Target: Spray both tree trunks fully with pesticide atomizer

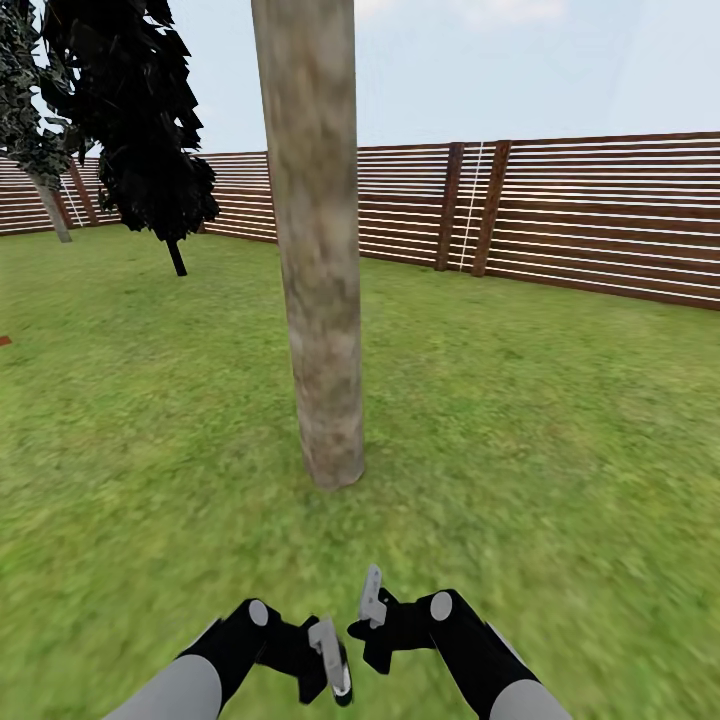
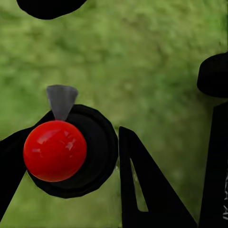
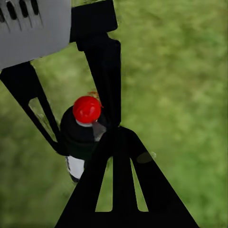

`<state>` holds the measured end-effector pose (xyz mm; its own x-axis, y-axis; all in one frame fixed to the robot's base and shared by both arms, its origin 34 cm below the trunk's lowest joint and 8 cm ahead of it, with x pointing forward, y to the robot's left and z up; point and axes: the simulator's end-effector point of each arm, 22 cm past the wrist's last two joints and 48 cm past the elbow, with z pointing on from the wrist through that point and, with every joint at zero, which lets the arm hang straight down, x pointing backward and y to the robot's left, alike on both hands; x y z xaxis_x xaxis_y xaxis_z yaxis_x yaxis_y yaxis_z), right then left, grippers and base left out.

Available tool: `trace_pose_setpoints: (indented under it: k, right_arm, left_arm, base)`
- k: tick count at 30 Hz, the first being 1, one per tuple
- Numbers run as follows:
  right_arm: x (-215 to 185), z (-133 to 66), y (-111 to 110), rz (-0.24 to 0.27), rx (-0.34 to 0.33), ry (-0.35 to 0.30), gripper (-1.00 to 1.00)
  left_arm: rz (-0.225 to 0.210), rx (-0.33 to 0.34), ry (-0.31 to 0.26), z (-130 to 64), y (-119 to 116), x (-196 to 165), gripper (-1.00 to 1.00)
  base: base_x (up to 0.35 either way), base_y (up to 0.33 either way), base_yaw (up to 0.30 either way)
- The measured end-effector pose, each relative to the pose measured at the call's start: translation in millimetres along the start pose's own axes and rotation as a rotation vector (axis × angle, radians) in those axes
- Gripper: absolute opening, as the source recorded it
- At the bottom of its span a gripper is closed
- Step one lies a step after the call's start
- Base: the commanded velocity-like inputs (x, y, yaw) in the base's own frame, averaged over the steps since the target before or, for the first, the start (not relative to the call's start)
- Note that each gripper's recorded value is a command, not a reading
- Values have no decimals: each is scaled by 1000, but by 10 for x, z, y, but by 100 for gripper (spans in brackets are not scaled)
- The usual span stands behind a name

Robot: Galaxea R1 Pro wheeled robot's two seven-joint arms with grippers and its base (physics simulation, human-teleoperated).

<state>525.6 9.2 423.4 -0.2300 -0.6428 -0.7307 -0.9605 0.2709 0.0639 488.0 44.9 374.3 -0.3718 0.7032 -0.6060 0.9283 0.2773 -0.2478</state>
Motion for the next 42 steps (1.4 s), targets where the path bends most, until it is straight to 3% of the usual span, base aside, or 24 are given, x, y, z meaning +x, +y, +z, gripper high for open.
trace_pose_setpoints:
  k: [7,10,13,39,42]
  right_arm:
    - [1,0,2,0,0,0,-100]
    - [1,0,2,0,0,0,-100]
    - [0,0,1,0,0,0,-100]
    - [4,2,5,1,-1,1,-100]
    - [4,2,5,1,-1,1,-100]
  left_arm:
    - [-8,30,-1,1,-69,0,-100]
    - [-52,17,-65,-8,-31,-139,-100]
    - [-62,14,-81,-11,-22,-175,-100]
    - [-67,13,-95,-2,-23,-236,-100]
    - [-83,10,-118,-7,-12,-283,-100]
  base:
    - [0,0,0]
    - [0,0,0]
    - [0,0,0]
    - [0,0,0]
    - [0,0,0]
